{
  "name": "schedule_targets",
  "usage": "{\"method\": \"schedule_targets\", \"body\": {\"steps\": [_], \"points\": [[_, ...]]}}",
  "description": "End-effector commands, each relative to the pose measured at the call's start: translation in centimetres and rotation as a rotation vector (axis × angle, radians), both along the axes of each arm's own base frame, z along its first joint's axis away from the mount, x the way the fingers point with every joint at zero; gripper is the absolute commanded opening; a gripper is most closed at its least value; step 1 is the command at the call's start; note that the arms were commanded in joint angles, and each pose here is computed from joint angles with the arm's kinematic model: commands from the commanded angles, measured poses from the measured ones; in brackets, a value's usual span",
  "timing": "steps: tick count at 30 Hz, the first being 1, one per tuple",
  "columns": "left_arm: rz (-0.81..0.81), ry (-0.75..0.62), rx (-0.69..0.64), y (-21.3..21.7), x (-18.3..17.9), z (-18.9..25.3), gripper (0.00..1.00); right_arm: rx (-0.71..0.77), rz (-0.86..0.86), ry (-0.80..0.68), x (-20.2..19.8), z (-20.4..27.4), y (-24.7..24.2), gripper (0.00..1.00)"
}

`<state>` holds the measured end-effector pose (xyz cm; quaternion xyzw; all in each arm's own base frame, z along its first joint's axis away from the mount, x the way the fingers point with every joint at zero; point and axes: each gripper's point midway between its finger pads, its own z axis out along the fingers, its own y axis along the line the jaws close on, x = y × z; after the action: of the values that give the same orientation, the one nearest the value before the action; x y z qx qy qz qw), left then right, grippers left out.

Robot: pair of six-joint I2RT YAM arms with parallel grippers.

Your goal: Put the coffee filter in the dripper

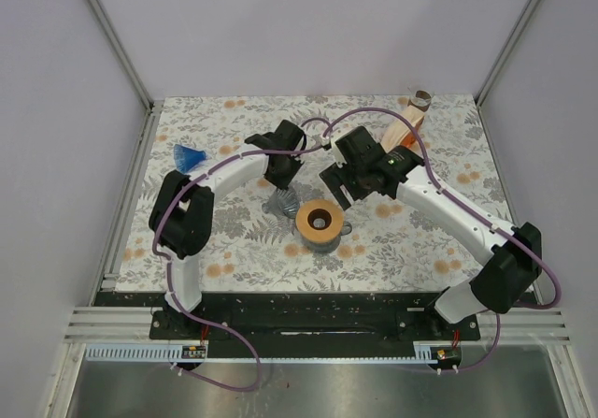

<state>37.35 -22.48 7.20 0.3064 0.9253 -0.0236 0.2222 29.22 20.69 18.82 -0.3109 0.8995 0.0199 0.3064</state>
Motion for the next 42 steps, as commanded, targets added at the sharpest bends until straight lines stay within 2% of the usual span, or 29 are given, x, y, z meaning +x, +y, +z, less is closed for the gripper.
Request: {"method": "schedule_targets", "body": {"steps": [1,3,7,12,14,18,22,30,33,37,42], "points": [[-0.024,-0.017,-0.009,-0.2,0.1,1.7,0.00,0.023,-0.048,-0.083,0.8,1.9,-0.7,0.89],[-0.028,-0.023,-0.016,0.0,0.2,2.6,0.00,0.033,-0.053,-0.084,0.8,2.1,-0.6,0.89],[0.021,-0.087,-0.109,1.0,1.5,7.0,0.00,0.085,-0.033,-0.088,0.6,2.9,0.3,0.89],[0.053,-0.172,-0.352,0.7,2.2,15.5,0.00,0.213,0.012,-0.079,0.5,4.9,2.8,0.89],[0.024,-0.215,-0.428,0.1,1.7,18.6,0.00,0.268,0.040,-0.075,0.4,6.2,3.9,0.89],[0.001,-0.195,-0.625,-2.1,-0.7,22.5,0.00,0.424,0.060,-0.030,-0.5,8.9,6.4,0.86],[-0.083,-0.136,-0.758,-3.9,-3.1,23.9,0.00,0.534,0.055,-0.011,-1.1,10.8,7.7,0.83],[-0.153,-0.049,-0.815,-5.0,-4.7,21.8,0.00,0.601,0.061,0.037,-2.5,11.8,8.1,0.78],[-0.173,-0.042,-0.834,-5.2,-5.0,21.4,0.00,0.585,0.076,0.057,-3.2,11.9,7.7,0.78],[-0.218,-0.024,-0.893,-6.3,-5.9,21.5,0.00,0.541,0.006,0.039,-2.5,10.9,6.7,0.79],[-0.264,0.022,-0.925,-7.6,-7.3,20.6,0.00,0.483,-0.072,0.063,-1.4,8.4,6.4,0.70]]}}
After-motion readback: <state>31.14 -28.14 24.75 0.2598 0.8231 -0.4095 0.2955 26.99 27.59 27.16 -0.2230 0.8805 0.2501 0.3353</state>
